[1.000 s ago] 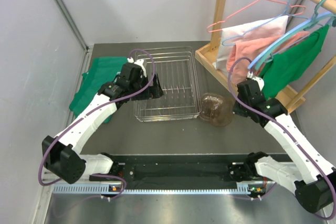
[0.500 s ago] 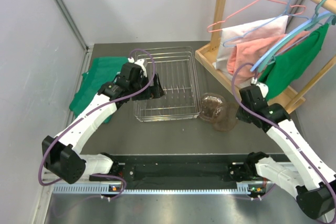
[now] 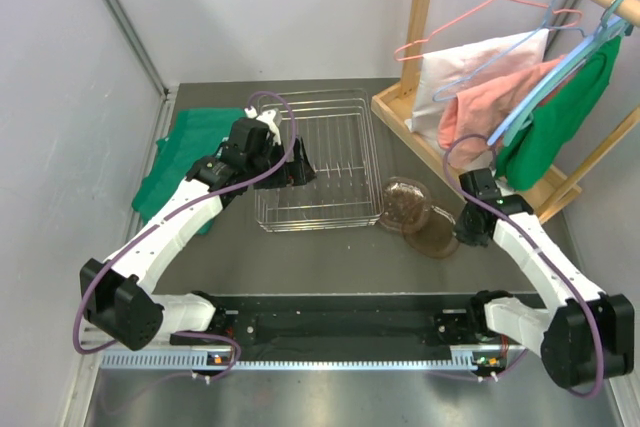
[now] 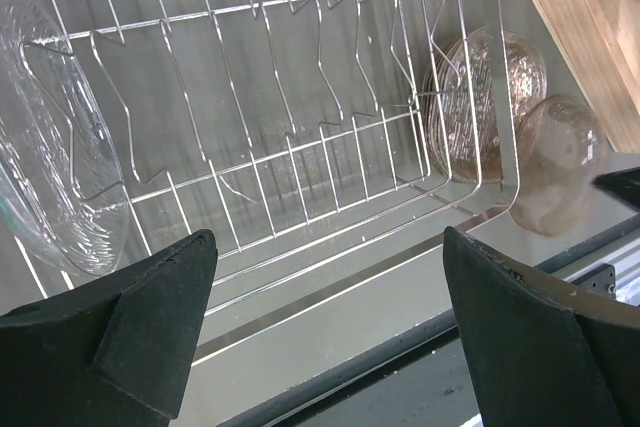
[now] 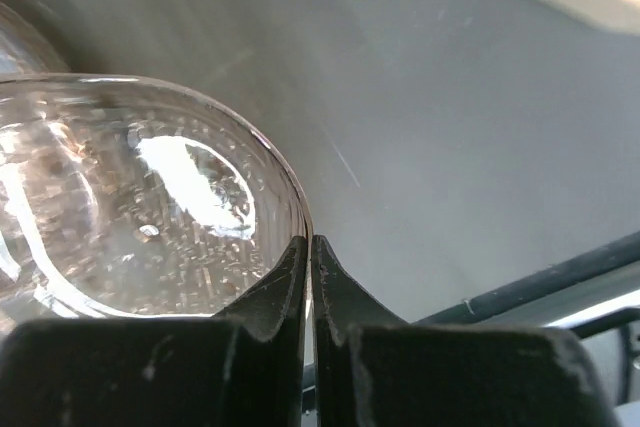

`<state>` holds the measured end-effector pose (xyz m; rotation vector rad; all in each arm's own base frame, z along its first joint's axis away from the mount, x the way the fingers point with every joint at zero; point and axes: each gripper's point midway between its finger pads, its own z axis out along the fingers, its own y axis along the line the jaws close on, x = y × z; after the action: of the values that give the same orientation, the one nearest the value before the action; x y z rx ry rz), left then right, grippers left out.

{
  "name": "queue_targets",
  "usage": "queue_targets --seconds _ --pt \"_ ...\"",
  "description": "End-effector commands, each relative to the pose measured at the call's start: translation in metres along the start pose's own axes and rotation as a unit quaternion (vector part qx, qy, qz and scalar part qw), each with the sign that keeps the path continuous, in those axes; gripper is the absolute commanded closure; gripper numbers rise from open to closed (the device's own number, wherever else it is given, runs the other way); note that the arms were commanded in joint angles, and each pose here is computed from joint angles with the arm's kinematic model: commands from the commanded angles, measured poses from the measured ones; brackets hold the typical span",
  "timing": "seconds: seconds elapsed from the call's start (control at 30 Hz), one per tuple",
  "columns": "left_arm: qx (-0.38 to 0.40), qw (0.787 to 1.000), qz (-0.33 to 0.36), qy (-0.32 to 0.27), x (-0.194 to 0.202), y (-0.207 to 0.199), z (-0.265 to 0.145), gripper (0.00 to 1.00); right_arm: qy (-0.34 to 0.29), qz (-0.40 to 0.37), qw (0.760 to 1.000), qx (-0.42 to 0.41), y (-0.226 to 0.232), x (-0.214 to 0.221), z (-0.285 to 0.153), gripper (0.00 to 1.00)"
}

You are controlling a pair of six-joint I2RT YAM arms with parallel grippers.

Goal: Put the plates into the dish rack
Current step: Pick up the plate at the center of the board.

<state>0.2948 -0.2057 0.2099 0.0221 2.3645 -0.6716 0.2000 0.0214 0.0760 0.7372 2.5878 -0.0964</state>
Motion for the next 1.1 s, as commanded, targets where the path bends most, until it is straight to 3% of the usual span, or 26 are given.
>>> queue_targets --seconds 0.0,0.3,0.43,0.9,0.97,1.07 --pt "0.018 0.999 0.004 -0.028 -0.011 -0.007 -0.005 0.01 0.008 0.014 0.999 -0.039 0.017 -0.002 0.012 1.0" --pt "0.019 1.0 0.003 -0.023 -0.008 -0.005 0.0 0.01 0.025 0.009 0.999 -0.034 0.013 0.006 0.034 1.0" --pt "0.022 1.0 0.003 -0.021 -0.008 -0.006 0.002 0.01 0.028 0.008 0.999 -0.043 0.018 0.007 0.039 0.92" --pt "0.014 1.0 0.001 -0.019 -0.004 -0.002 0.001 0.01 0.026 0.002 0.999 -0.027 0.011 0.008 0.042 0.81" --pt "0.013 1.0 0.002 -0.021 -0.005 -0.002 0.001 0.01 0.005 0.0 0.999 -0.04 0.013 -0.002 0.029 0.79" --pt "0.013 1.0 0.001 -0.018 -0.004 -0.001 0.002 0.01 -0.02 0.001 0.999 -0.046 0.012 -0.015 0.011 0.62"
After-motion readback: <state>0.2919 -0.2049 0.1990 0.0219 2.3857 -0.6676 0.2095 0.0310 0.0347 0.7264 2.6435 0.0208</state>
